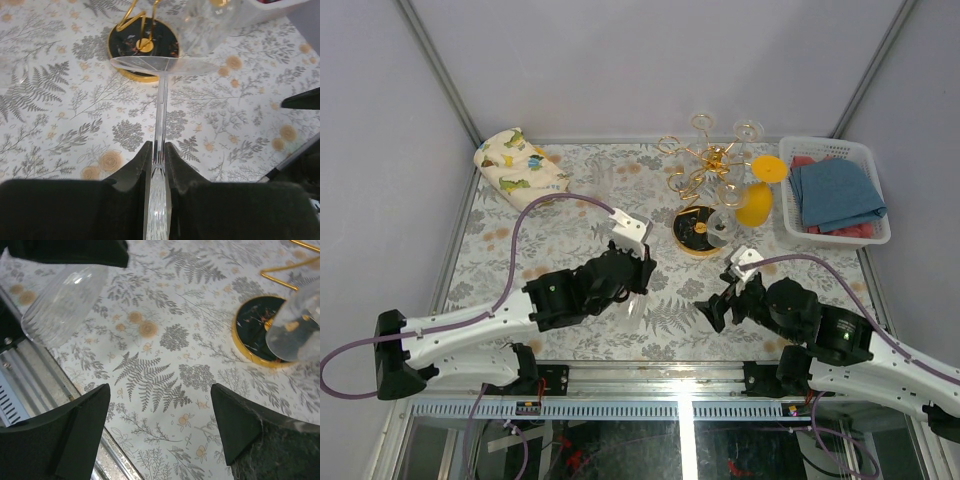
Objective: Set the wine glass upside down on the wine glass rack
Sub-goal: Turn the wine glass upside down at the wine rack.
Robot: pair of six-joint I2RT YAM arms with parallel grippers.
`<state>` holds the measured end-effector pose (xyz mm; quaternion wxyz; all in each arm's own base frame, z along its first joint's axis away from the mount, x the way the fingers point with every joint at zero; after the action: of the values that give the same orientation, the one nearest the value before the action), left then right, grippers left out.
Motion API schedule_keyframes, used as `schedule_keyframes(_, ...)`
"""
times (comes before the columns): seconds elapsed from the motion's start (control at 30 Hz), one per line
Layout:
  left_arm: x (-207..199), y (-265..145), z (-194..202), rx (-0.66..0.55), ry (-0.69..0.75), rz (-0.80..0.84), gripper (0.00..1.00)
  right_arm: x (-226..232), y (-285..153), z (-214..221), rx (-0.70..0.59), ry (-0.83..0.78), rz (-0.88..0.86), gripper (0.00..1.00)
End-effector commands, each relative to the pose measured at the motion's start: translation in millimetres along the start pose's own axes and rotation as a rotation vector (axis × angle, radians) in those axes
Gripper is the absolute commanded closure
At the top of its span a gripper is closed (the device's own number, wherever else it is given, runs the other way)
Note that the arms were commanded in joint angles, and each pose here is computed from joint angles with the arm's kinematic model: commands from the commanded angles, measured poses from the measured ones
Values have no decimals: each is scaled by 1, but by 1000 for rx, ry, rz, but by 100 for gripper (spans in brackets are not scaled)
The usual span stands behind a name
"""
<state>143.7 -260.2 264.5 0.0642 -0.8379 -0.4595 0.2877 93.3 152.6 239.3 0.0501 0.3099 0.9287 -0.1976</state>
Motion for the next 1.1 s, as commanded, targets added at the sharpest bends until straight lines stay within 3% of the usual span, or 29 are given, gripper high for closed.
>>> schedule_keyframes(0.0,15,2,0,-69,-54,-106,100,-18,-9,-13,2,173,196,11)
schedule_keyframes(0.23,15,2,7,-44,-30,-51,100,-18,-3,-5,54,245,258,8)
schedule_keyframes(0.43,11,-3,11,2,-34,-11,100,-1,28,-9,114,250,76,8)
schedule_keyframes(0.57,7,-11,11,29,-10,77,100,-17,37,-6,41,376,-7,8)
schedule_keyframes(0.77,17,-23,6,-67,-57,112,100,-37,9,-21,-137,410,-10,7)
schedule_keyframes(1.07,41,-16,-17,-206,-105,164,100,-58,-53,-17,-314,372,341,2)
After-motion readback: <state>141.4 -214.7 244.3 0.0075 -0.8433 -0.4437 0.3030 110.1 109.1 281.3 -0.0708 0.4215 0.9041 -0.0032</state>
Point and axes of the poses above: each gripper's point midway between its finger pads, its own y axis out along the fingers, its own x axis along the line the jaws close on, z = x × y, the point moved 7 cm from there along -y, back along the fingers, and after that the axes turned 14 degrees about -y, right-handed, at the moved point
